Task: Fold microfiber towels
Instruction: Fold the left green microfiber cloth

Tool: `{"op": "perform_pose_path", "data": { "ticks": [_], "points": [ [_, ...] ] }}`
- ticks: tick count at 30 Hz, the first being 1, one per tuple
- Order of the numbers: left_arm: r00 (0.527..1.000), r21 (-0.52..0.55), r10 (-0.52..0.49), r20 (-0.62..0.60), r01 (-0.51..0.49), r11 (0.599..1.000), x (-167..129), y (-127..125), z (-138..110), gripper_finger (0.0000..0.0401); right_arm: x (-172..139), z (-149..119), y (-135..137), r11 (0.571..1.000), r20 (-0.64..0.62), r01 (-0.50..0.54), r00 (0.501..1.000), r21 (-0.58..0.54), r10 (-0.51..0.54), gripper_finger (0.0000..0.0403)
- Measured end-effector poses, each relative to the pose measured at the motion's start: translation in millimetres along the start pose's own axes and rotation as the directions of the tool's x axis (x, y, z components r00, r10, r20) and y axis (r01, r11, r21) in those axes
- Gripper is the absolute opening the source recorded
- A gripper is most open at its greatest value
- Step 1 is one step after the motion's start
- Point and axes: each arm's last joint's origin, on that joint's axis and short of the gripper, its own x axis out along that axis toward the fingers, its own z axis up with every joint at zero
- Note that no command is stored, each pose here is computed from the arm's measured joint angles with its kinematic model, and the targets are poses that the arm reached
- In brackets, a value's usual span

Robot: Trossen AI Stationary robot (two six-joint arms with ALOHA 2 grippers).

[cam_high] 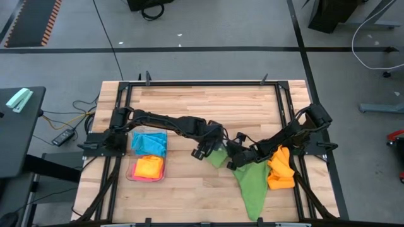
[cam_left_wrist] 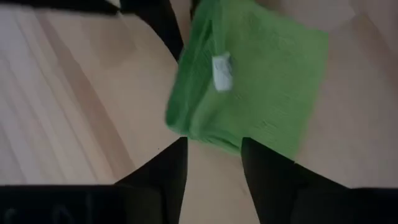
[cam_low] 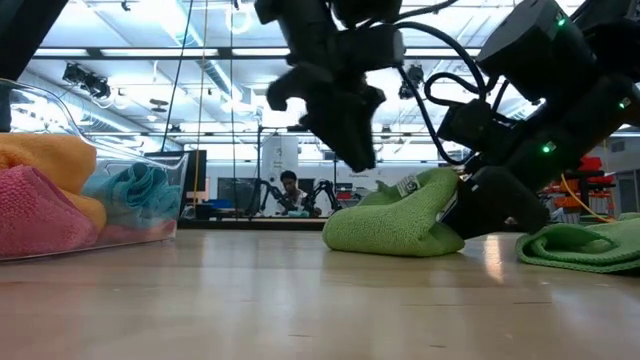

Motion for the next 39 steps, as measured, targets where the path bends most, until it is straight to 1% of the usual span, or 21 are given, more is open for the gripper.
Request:
{"op": "perform_pose_path", "data": {
  "ticks": [4,8,10,15,20,22,24,25,28,30,32,35,39],
  "points": [
    [0.998,-0.047,-0.033,-0.045,0.031,0.998,-2,-3,-5,0.0132,-3,1,-2,1.000,-0.011,0.002,1.000,-0.008,-0.002,0.0046],
    [0.999,-0.053,-0.036,-0.012,0.036,0.998,1,-8,-8,0.0100,-6,1,-4,1.000,-0.023,0.010,1.000,-0.008,-0.010,0.0046],
    [0.999,-0.054,-0.020,0.030,0.021,0.998,5,-10,-10,0.0084,-8,3,-4,1.000,-0.019,0.001,1.000,-0.004,-0.001,0.0046],
    [0.999,-0.075,-0.014,0.050,0.017,0.997,11,-19,-24,0.0053,-21,8,-10,1.000,-0.044,-0.011,0.999,-0.022,0.010,0.0046],
    [0.997,-0.089,-0.004,0.072,0.011,0.996,6,-21,-30,0.0037,-39,17,-16,0.999,-0.031,-0.033,0.999,-0.040,0.032,0.0046],
    [0.997,-0.090,0.000,0.080,0.008,0.996,6,-19,-30,0.0033,-44,21,-17,0.998,-0.011,-0.045,0.999,-0.039,0.045,0.0046],
    [0.996,-0.080,0.005,0.084,0.002,0.997,6,-16,-31,0.0031,-48,23,-20,0.997,-0.013,-0.046,0.999,-0.061,0.046,0.0046],
    [0.997,-0.081,0.004,0.079,0.002,0.997,6,-15,-32,0.0030,-50,23,-21,0.997,-0.019,-0.046,0.999,-0.070,0.044,0.0046],
    [0.998,-0.092,0.003,0.062,0.003,0.996,6,-11,-36,0.0025,-59,17,-29,0.994,-0.088,-0.021,0.996,-0.103,0.011,0.0046],
    [0.998,-0.097,0.010,0.068,-0.003,0.995,3,-9,-37,0.0020,-65,18,-34,0.995,-0.100,-0.008,0.995,-0.098,-0.002,0.0046],
    [0.994,-0.099,0.026,0.103,-0.016,0.995,1,-6,-34,0.0014,-72,20,-38,0.995,-0.091,-0.002,0.996,-0.098,-0.007,0.0046],
    [0.987,-0.086,-0.012,0.160,0.026,0.996,1,-6,-31,0.0010,-81,21,-43,0.993,-0.091,-0.006,0.996,-0.114,-0.004,0.0046],
    [0.964,-0.033,-0.130,0.232,0.142,0.989,4,-14,-26,0.0019,-89,22,-47,0.989,-0.075,-0.009,0.997,-0.145,-0.002,0.0046]
  ]
}}
